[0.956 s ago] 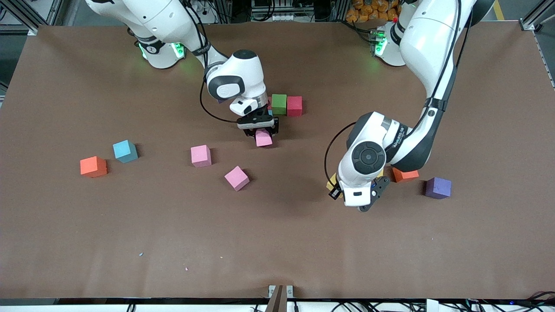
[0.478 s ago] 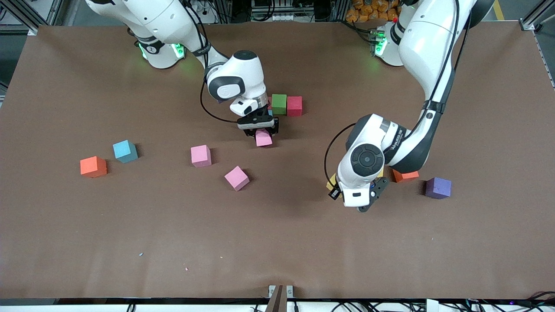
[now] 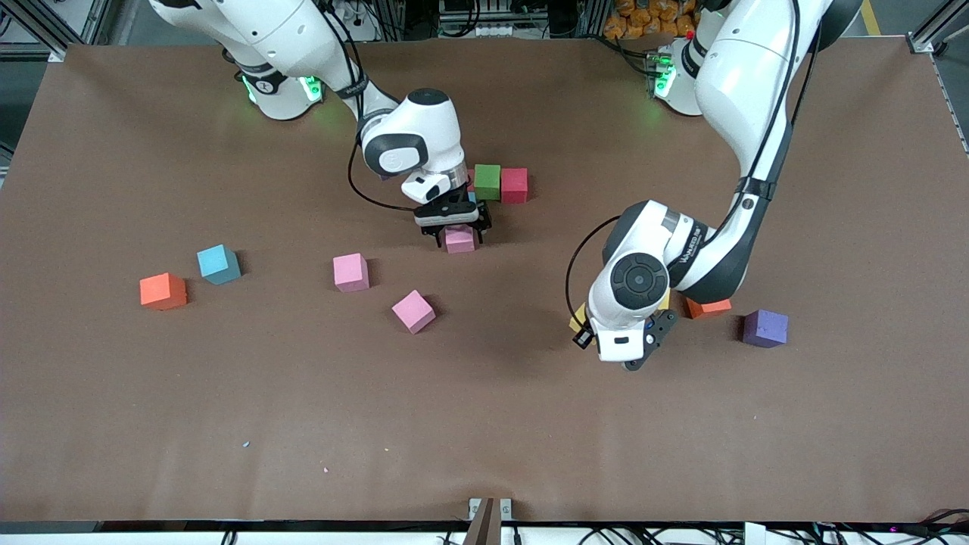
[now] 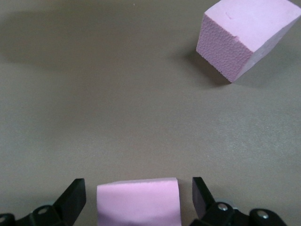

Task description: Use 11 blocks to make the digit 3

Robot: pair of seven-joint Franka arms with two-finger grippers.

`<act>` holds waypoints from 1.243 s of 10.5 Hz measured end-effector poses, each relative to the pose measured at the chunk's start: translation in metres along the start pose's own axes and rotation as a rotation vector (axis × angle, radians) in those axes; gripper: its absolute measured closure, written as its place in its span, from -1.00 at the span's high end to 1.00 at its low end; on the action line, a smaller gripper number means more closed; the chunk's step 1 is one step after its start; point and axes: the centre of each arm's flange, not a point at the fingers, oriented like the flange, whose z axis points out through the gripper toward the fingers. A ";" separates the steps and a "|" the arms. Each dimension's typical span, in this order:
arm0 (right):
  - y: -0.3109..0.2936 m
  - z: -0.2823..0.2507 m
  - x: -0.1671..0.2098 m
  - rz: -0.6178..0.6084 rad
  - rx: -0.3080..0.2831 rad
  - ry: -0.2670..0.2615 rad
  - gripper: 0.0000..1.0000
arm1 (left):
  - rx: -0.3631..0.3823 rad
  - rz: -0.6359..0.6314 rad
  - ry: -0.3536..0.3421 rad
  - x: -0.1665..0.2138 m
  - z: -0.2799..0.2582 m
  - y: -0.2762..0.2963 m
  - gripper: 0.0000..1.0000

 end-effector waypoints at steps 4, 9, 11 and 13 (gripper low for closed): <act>0.003 -0.006 0.020 0.015 0.036 0.018 1.00 | 0.000 0.002 0.000 -0.001 0.001 0.000 0.08; 0.016 -0.022 0.053 -0.012 0.062 0.061 1.00 | -0.007 -0.174 -0.011 -0.013 -0.001 0.004 0.08; 0.027 -0.026 0.069 -0.015 0.058 0.082 1.00 | -0.002 -0.252 -0.036 -0.040 0.000 0.007 0.08; 0.033 -0.027 0.077 -0.008 0.056 0.087 1.00 | 0.016 -0.328 -0.064 -0.071 0.010 0.007 0.08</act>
